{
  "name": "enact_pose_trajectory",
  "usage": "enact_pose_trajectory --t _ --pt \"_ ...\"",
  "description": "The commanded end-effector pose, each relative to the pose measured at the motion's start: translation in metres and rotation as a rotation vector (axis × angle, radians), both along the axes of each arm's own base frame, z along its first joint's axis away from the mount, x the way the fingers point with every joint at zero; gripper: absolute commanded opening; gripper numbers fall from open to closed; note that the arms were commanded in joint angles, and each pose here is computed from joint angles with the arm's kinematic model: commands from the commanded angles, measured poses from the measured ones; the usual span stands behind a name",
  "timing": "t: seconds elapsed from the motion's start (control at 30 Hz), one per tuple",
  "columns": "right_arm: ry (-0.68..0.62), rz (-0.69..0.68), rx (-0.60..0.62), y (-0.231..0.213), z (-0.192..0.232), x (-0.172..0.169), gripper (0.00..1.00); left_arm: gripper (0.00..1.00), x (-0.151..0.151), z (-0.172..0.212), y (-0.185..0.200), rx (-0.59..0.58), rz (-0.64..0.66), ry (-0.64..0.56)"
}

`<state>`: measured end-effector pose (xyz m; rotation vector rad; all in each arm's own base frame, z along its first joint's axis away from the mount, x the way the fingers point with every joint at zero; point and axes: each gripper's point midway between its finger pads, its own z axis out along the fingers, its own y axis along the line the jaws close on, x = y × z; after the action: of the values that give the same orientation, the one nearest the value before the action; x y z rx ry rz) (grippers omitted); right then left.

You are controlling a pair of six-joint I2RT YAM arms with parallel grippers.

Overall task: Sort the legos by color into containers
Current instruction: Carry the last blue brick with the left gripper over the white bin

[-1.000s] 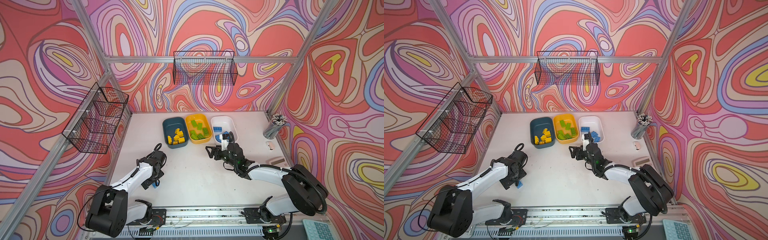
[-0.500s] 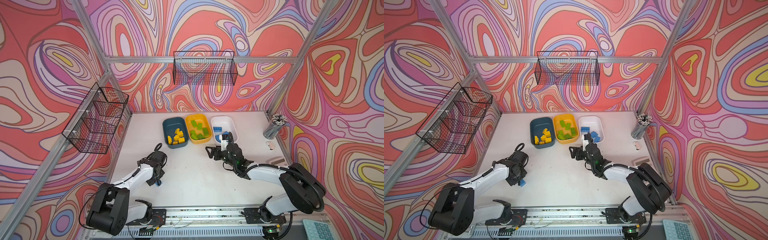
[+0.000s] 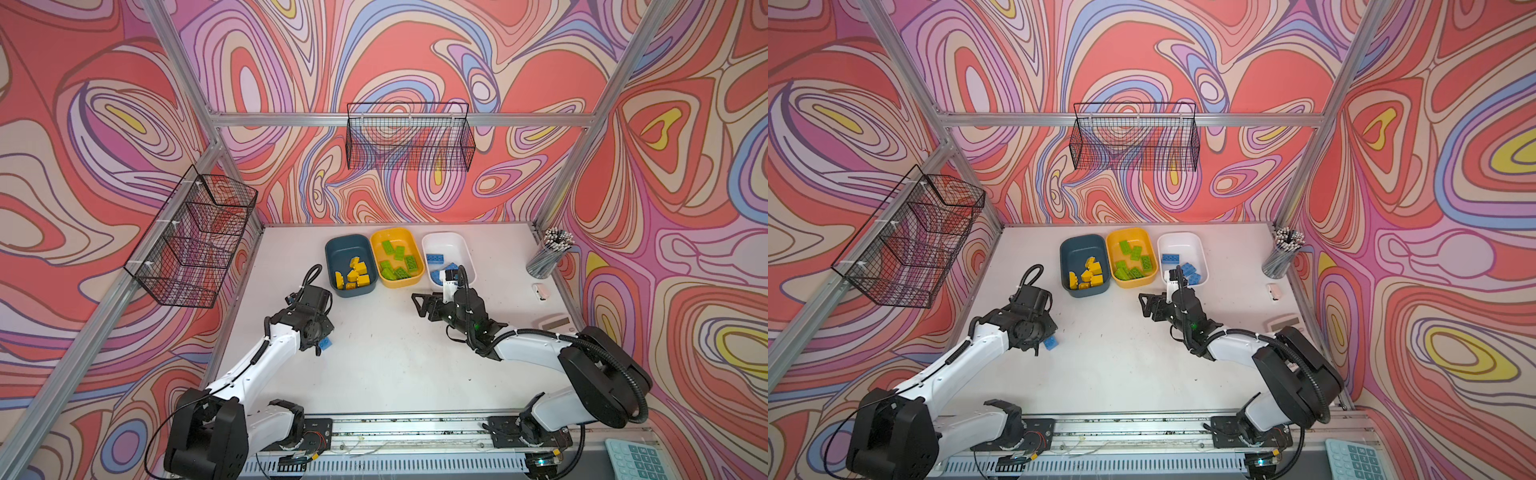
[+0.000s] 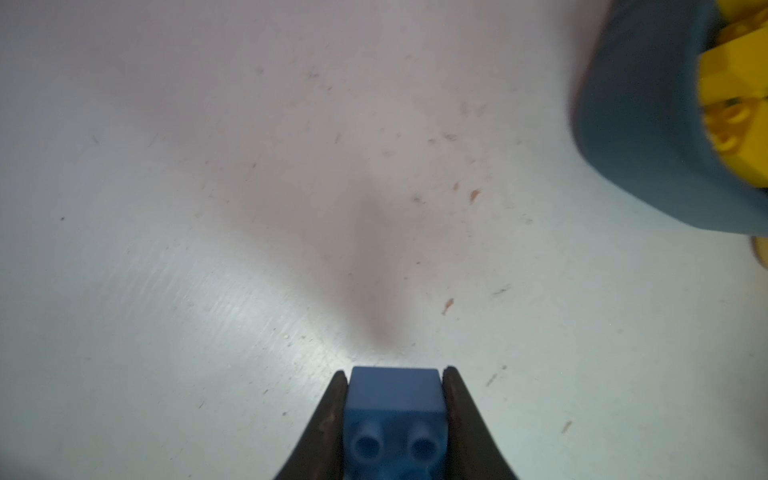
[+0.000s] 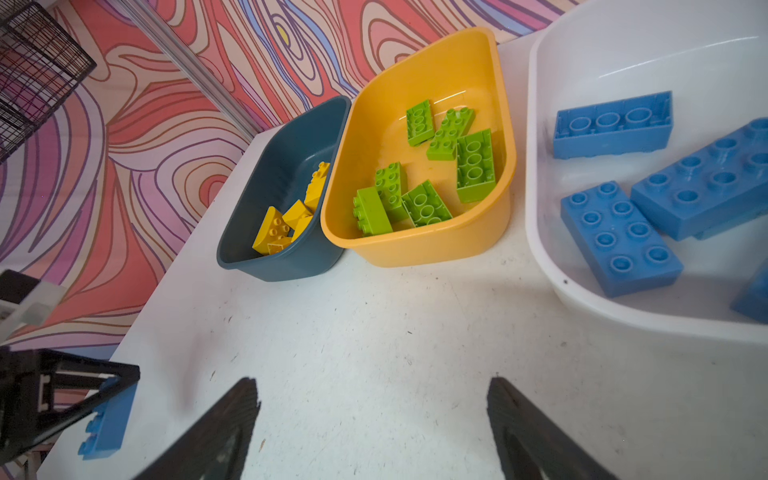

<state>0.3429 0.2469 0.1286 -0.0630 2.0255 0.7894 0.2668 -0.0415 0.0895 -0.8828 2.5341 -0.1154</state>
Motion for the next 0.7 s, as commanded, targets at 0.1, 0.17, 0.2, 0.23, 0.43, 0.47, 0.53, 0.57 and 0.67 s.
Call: enact_pose_trajectory --t 0.1,0.17,0.2,0.23,0.43,0.47,0.53,0.57,0.67 --pt "-0.074 -0.080 0.057 -0.018 0.022 -0.005 0.91 0.21 0.058 0.062 -0.047 -0.016 -0.191 -0.171" --pt "-0.098 -0.122 0.080 -0.028 0.028 -0.007 0.91 0.22 0.076 0.074 -0.068 -0.015 -0.247 -0.211" --pt "-0.108 -0.155 0.094 -0.036 0.030 -0.009 0.91 0.22 0.086 0.080 -0.080 -0.023 -0.270 -0.232" --pt "-0.121 -0.188 0.112 -0.043 0.033 -0.011 0.91 0.22 0.095 0.084 -0.091 -0.037 -0.288 -0.249" --pt "-0.218 -0.326 0.187 -0.081 0.053 -0.025 0.91 0.22 0.148 0.109 -0.174 -0.132 -0.443 -0.357" --pt "-0.226 -0.342 0.189 -0.086 0.055 -0.026 0.92 0.22 0.156 0.114 -0.189 -0.144 -0.469 -0.379" --pt "-0.244 -0.365 0.198 -0.092 0.060 -0.029 0.93 0.22 0.171 0.119 -0.216 -0.164 -0.511 -0.403" --pt "-0.254 -0.375 0.204 -0.095 0.062 -0.029 0.94 0.22 0.179 0.120 -0.228 -0.177 -0.525 -0.412" --pt "-0.263 -0.383 0.212 -0.098 0.063 -0.031 0.94 0.22 0.200 0.119 -0.268 -0.250 -0.574 -0.433"
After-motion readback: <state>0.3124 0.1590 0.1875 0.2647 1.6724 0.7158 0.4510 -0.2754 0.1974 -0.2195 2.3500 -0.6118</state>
